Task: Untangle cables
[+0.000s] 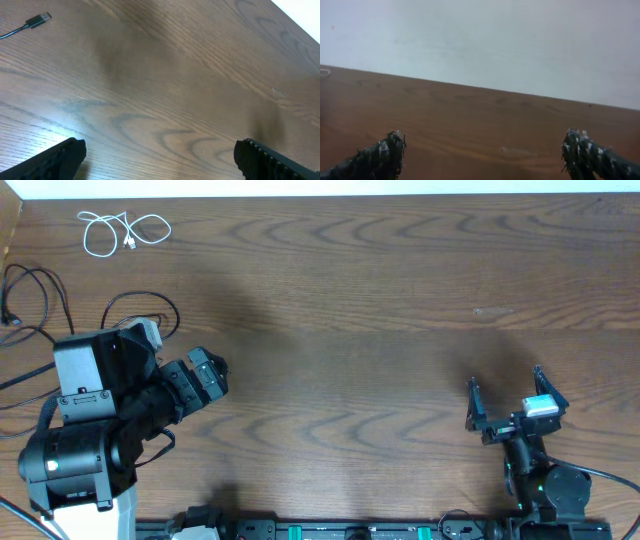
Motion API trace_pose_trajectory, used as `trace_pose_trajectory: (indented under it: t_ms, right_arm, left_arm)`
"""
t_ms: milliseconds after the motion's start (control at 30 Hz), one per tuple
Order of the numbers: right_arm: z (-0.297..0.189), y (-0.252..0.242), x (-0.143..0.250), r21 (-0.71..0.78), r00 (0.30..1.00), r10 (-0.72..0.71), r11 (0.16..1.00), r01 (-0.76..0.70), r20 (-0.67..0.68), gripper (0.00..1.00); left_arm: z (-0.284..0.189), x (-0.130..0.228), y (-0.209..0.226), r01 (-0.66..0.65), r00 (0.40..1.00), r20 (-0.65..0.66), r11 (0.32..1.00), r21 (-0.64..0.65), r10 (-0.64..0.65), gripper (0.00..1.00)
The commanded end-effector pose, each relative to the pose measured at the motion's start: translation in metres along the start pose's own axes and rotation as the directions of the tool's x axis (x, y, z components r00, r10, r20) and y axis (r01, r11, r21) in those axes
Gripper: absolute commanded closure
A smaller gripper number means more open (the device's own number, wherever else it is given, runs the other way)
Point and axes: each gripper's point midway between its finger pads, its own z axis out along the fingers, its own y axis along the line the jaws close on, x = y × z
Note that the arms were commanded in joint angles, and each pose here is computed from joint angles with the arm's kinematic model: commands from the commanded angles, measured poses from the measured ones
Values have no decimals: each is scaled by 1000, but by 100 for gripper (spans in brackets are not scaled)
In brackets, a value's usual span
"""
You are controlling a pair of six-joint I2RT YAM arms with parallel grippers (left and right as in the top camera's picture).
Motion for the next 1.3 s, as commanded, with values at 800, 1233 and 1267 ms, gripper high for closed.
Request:
trace_pose_trajectory:
  t_ms: [800,1233,1267]
  right_arm:
    - [-1,-18,35,125,991,82,990,-68,-106,1]
    - [-2,-20,36,134,992,56,990,-40,-114,1]
    - [-2,-20,36,133,992,58,990,-42,-114,1]
  left_arm:
    - [-4,-3,0,-14,1000,14,1000,-5,14,0]
    - [-4,-3,0,-14,1000,14,1000,-5,14,0]
    - [-4,-3,0,-14,1000,14,1000,-5,14,0]
